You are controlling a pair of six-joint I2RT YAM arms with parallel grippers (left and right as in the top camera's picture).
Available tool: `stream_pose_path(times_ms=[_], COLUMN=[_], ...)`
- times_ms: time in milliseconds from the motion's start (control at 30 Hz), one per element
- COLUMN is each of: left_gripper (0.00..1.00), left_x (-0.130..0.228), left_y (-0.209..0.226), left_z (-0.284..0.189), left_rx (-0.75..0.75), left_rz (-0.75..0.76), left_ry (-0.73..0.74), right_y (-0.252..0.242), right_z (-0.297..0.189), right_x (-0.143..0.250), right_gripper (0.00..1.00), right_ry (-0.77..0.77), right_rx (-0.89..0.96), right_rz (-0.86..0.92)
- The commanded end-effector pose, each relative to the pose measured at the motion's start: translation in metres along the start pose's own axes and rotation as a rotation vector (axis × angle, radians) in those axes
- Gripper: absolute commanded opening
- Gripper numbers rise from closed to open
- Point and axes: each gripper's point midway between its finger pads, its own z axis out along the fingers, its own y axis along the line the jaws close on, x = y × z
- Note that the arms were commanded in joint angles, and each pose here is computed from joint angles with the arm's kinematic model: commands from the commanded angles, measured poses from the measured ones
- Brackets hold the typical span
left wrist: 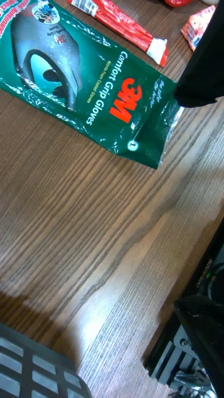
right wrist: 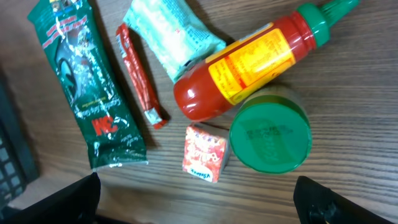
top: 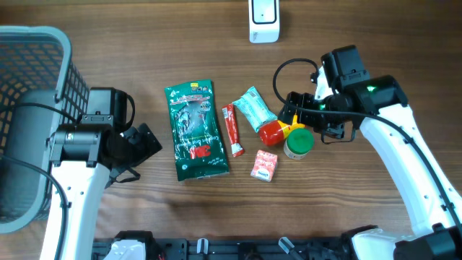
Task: Scan the item barcode
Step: 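Grasp the green-capped jar with the right gripper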
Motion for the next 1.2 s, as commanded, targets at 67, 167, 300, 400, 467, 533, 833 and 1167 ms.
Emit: stream_pose_path(times_ms=[67, 167, 300, 400, 467, 533, 833, 1167], left_gripper=[1.0, 1.0, 1.0, 1.0, 1.0, 1.0, 1.0, 1.0], left_x=[0.001, 0.001, 0.001, 0.001, 0.001, 0.001, 0.001, 0.001], left_y=[0.001, 0.001, 0.001, 0.001, 0.001, 0.001, 0.001, 0.001], left_z=[0.001, 0.001, 0.001, 0.001, 0.001, 0.001, 0.001, 0.001], left_rx=[0.002, 0.002, 0.002, 0.002, 0.002, 0.002, 0.002, 0.002], left_rz=[0.009, 0.009, 0.009, 0.009, 0.009, 0.009, 0.009, 0.009], left_ry=[0.009, 0.009, 0.01, 0.009, 0.01, 0.01, 0.01, 0.009], right_y=[-0.009, -0.016, -0.017, -0.019, -0.019, -0.023, -0.065, -0.078], right_z=[0.004, 0.003, 0.003, 0.003, 0.003, 0.003, 0.051, 0.114], right_x=[-0.002, -0.007, -0.007, -0.008, -0.007, -0.008, 0.012, 0.027], right_gripper=[1.0, 1.0, 1.0, 1.0, 1.0, 1.0, 1.0, 0.99], right_ry=[-0.012, -0.038, -0.045, -0.048, -0.046, -0.057, -0.033, 0.086], right_rx=[0.05, 0.089, 0.092, 0.104, 0.105, 0.127, 0.229, 0.207], right_rz=[0.045, 0.048, 0.099, 0.1, 0.101, 0.134, 0.196, 0.149])
